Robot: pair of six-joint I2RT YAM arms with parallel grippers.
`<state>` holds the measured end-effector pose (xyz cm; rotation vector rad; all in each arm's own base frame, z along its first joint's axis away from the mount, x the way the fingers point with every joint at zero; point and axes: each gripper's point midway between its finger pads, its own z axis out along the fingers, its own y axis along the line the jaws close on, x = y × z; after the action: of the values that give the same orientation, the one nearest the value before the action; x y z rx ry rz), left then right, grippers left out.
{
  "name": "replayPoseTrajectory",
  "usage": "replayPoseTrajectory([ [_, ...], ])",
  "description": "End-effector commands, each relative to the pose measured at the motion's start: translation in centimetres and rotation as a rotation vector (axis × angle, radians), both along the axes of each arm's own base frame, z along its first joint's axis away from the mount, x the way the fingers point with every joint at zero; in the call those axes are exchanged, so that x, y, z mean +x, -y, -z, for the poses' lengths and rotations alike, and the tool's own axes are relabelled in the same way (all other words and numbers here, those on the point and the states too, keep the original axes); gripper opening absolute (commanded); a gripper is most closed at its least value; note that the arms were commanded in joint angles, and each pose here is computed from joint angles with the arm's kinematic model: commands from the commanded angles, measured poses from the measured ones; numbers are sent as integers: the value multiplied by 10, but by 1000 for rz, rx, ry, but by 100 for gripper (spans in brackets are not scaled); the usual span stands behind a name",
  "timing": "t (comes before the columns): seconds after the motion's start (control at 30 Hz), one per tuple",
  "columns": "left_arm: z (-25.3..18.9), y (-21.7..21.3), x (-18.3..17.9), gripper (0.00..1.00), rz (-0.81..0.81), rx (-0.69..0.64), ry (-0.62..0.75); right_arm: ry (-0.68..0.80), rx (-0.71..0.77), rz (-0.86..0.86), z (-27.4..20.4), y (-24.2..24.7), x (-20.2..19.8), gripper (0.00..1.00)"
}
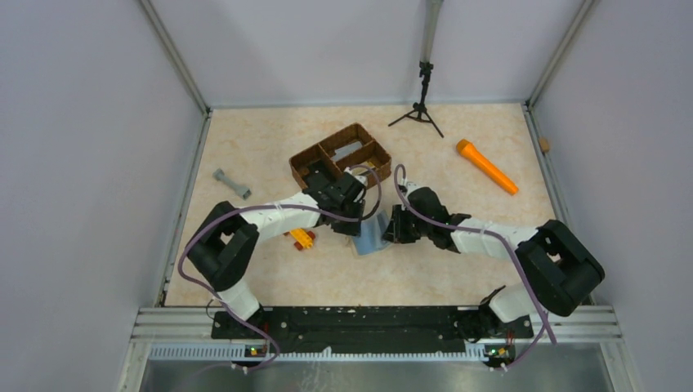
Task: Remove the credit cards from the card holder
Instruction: Pick up the card holder from the center of the board.
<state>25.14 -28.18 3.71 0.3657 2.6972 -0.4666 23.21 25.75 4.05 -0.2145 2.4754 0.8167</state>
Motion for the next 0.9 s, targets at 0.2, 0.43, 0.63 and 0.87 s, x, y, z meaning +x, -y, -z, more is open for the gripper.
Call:
replayPoseTrajectory([
  [0.2, -71, 15, 3, 63, -4, -206, 152, 91, 9, 4, -23, -2, 10, 13],
  [0.43, -59, 34, 17, 76, -29, -195, 109, 97, 29, 8, -28, -3, 9, 13],
  [0.63, -45, 46, 32, 80, -48, -172, 102, 98, 33, 4, -28, -5, 8, 13],
  [0.87, -25, 40, 42, 79, -86, -93, 100, 103, 30, 7, -28, -4, 8, 16],
])
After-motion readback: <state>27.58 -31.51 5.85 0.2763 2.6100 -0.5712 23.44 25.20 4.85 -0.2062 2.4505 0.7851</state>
